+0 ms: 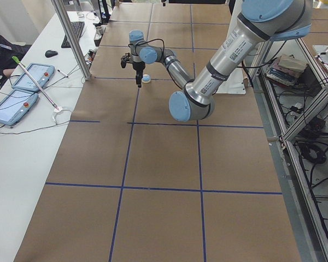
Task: Place and press bell with both arms
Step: 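Retract the left arm while the right arm reaches toward the bell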
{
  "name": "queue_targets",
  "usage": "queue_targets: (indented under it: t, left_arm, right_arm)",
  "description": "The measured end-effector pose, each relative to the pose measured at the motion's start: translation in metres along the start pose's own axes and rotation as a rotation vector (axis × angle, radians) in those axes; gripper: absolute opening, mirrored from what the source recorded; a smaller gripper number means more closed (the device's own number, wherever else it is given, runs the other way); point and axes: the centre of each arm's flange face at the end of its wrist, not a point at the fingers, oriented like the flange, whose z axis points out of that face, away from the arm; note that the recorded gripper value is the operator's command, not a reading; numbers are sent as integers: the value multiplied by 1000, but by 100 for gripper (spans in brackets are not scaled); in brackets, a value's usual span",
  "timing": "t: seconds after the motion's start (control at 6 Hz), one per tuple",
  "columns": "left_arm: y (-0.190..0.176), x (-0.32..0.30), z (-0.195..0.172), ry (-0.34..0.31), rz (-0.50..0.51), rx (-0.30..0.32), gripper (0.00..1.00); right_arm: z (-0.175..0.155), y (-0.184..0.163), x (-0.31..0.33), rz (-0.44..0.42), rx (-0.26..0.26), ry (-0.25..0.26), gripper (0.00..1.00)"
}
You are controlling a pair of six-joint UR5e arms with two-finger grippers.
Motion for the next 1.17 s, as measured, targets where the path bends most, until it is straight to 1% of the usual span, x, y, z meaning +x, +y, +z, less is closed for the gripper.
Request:
queue_targets:
  t: [0.17,0.33,0.5,0.67,0.83,1.17]
  left_arm:
    - [16,-79,-16,20,51,-9,100]
    - [37,-151,-30,32,61,-24,100]
    - [61,-217,-39,16,68,-30,100]
    - [74,-284,-49,-14,95,-28,100]
    - [78,-351,-61,-38,115,-34,100]
    - [81,-485,-77,-57,111,-56,100]
  right_arm:
    - [8,-31,-61,38,-4,-20,100]
    - [16,-58,-131,83,-2,-38,100]
    - [26,-78,-210,130,10,-41,100]
    - [42,-86,-290,163,23,-40,100]
    - [60,-89,-366,187,36,-40,100]
    - [96,-99,-489,231,52,-36,100]
